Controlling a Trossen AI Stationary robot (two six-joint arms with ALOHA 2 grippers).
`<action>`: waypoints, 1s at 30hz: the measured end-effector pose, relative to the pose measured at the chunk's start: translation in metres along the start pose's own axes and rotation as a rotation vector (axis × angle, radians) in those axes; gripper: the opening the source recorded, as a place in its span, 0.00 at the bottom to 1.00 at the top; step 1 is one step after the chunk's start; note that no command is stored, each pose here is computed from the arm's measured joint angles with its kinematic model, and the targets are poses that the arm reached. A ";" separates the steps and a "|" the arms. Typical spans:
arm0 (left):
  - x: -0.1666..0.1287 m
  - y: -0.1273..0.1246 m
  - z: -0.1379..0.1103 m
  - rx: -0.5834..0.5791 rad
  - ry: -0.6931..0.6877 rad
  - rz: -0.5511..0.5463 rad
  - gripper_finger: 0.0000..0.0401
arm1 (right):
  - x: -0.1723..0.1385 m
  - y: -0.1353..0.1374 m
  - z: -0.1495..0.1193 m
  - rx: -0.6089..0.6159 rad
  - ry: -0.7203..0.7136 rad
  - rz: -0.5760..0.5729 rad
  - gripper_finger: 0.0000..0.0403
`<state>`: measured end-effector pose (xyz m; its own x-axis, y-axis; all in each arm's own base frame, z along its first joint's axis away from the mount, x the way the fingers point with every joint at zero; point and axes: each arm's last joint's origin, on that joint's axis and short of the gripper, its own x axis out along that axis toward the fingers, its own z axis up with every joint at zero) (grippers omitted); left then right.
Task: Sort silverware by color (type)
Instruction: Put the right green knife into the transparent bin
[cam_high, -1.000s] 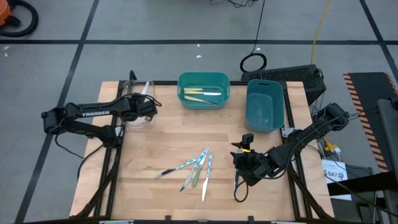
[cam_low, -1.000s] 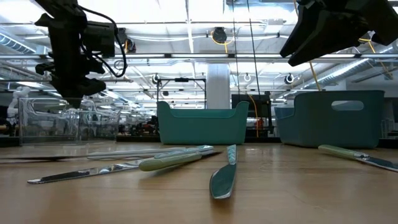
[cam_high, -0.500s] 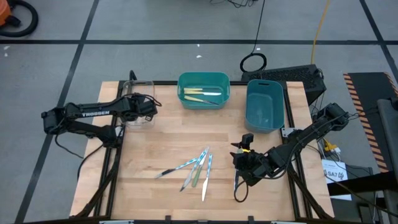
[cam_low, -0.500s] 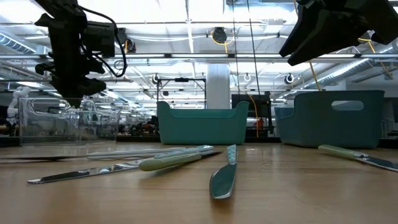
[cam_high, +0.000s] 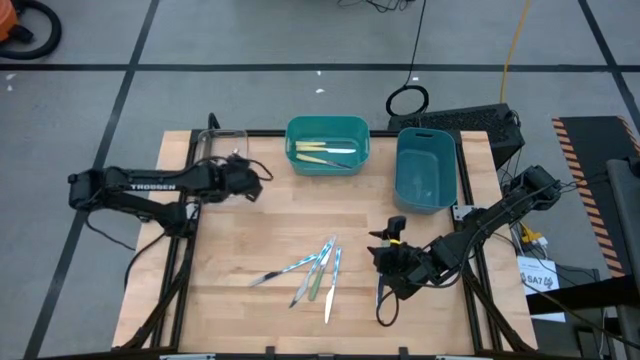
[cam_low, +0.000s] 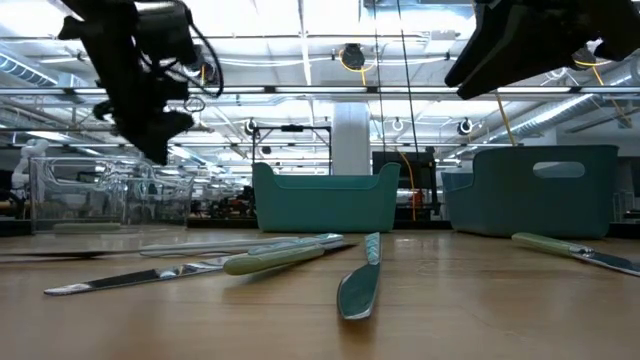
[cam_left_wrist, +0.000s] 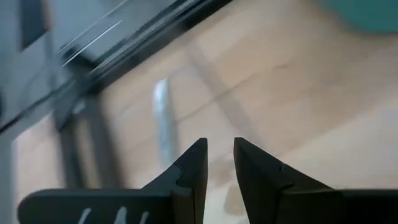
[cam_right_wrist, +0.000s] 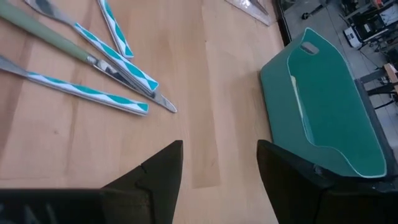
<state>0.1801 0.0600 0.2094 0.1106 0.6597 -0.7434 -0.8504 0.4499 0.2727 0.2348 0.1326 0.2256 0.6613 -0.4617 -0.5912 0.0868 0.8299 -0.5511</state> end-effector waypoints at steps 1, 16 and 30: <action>-0.003 -0.005 0.000 0.016 -0.026 -0.032 0.21 | 0.000 0.001 0.000 0.005 -0.001 0.016 0.49; -0.074 -0.060 -0.003 0.181 -0.304 -0.438 0.21 | 0.000 0.007 -0.002 0.107 0.096 0.294 0.49; -0.102 -0.078 -0.020 0.217 -0.382 -0.612 0.21 | 0.014 -0.005 -0.009 -0.353 0.145 0.577 0.35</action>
<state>0.2247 -0.0543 0.2519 0.7351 0.3990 -0.5481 -0.4639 0.8856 0.0225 0.2372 0.1193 0.2142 0.4198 -0.0344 -0.9069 -0.5133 0.8151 -0.2685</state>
